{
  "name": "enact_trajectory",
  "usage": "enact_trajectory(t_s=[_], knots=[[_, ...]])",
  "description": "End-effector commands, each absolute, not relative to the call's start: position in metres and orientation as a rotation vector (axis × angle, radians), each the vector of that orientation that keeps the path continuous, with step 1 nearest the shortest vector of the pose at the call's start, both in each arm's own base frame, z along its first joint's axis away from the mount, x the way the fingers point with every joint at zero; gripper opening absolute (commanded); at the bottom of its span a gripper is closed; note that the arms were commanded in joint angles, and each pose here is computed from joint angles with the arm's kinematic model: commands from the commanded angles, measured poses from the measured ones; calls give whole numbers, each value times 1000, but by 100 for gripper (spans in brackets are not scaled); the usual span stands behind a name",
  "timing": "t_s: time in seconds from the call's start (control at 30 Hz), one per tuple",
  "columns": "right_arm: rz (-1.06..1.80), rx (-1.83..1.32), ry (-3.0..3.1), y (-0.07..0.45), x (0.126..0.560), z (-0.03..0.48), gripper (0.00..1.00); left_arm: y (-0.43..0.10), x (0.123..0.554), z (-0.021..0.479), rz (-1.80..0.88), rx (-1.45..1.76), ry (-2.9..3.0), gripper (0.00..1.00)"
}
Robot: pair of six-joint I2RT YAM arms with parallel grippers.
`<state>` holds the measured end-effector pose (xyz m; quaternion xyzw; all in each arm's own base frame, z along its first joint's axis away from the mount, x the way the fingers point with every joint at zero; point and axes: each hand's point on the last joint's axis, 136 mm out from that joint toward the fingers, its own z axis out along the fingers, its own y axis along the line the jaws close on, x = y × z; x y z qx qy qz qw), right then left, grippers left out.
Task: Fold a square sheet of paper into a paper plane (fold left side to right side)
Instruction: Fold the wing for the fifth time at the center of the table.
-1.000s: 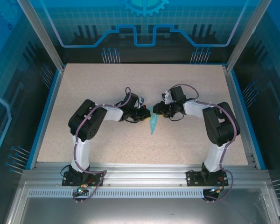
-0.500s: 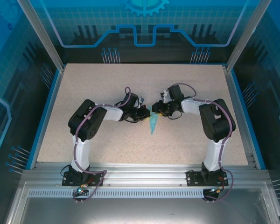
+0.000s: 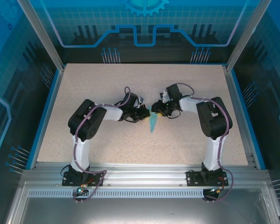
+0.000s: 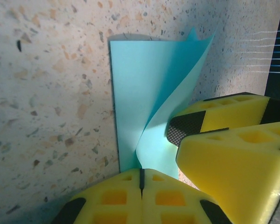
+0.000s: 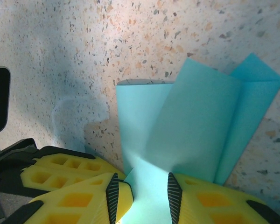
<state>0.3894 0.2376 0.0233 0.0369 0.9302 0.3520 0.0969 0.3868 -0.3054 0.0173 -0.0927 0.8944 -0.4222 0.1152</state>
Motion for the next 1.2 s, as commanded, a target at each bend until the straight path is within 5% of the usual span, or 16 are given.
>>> enact_trajectory(t_s=[0.0,0.37,0.77,1.17], knots=[[959,115,2830,234,384,7,36,-275,389,-16,-1073,-355,2688,1],[885,163,2913,225,372,-8,36,-263,376,41,-1074,-260,2599,41],[901,148,2913,230,371,-9,36,-333,324,105,-1302,101,2488,40],[900,146,2913,231,371,-8,36,-359,324,69,-1286,147,2577,32]])
